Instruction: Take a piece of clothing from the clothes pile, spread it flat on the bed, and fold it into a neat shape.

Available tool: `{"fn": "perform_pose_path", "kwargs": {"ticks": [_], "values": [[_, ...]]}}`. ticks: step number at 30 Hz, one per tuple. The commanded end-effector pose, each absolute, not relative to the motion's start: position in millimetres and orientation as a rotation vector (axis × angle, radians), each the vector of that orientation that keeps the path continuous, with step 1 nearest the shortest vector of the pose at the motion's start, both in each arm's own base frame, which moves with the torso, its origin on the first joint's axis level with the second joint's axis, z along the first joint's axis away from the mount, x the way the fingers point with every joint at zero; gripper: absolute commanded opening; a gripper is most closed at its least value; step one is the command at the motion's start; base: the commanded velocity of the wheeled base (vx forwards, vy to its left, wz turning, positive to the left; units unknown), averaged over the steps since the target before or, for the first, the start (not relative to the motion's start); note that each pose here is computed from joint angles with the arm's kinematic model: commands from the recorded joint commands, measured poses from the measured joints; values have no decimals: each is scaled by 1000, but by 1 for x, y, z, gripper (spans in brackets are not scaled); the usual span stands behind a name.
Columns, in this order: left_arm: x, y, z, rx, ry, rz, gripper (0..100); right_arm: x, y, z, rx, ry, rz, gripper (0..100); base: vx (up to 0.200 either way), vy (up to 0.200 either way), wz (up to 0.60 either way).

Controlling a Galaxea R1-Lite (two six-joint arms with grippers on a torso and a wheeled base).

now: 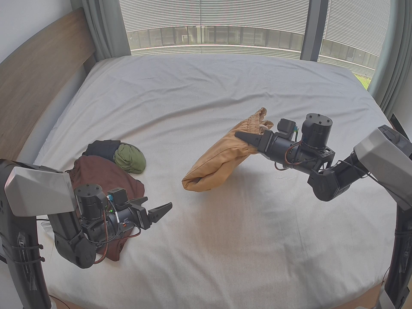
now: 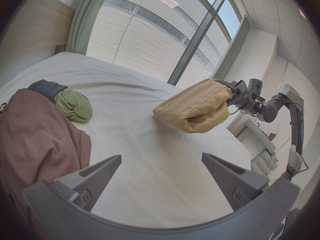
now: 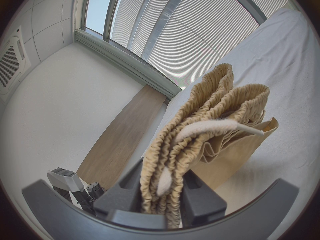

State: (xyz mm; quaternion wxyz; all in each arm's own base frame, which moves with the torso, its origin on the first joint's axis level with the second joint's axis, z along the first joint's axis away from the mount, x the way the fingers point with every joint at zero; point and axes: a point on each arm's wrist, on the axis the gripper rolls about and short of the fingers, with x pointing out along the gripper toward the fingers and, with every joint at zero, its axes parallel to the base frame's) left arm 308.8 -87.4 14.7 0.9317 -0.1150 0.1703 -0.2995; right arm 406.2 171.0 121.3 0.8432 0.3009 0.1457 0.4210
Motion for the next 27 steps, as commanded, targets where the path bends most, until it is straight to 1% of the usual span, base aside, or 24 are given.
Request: {"fn": "perform_pose_path", "kwargs": {"ticks": [1,6,13,14,20,23,24,27], "values": [[309,-87,14,-236,350,-611,100,423,178,119,635,309,890,0,0,0,0],[308,-87,14,-237,353,-612,100,437,187,122,632,305,900,0,0,0,0],[310,-84,9,-236,363,-602,100,450,196,111,628,314,901,0,0,0,0],[310,-84,7,-237,368,-601,100,457,198,94,626,331,894,0,0,0,0],[310,-84,1,-238,388,-598,100,468,196,29,571,418,852,0,0,0,0],[310,-84,1,-239,391,-599,100,464,191,19,555,444,836,0,0,0,0],[309,-84,1,-239,391,-598,100,459,183,13,552,472,814,0,0,0,0],[309,-84,1,-239,389,-598,100,454,173,14,547,473,800,0,0,0,0]]}}
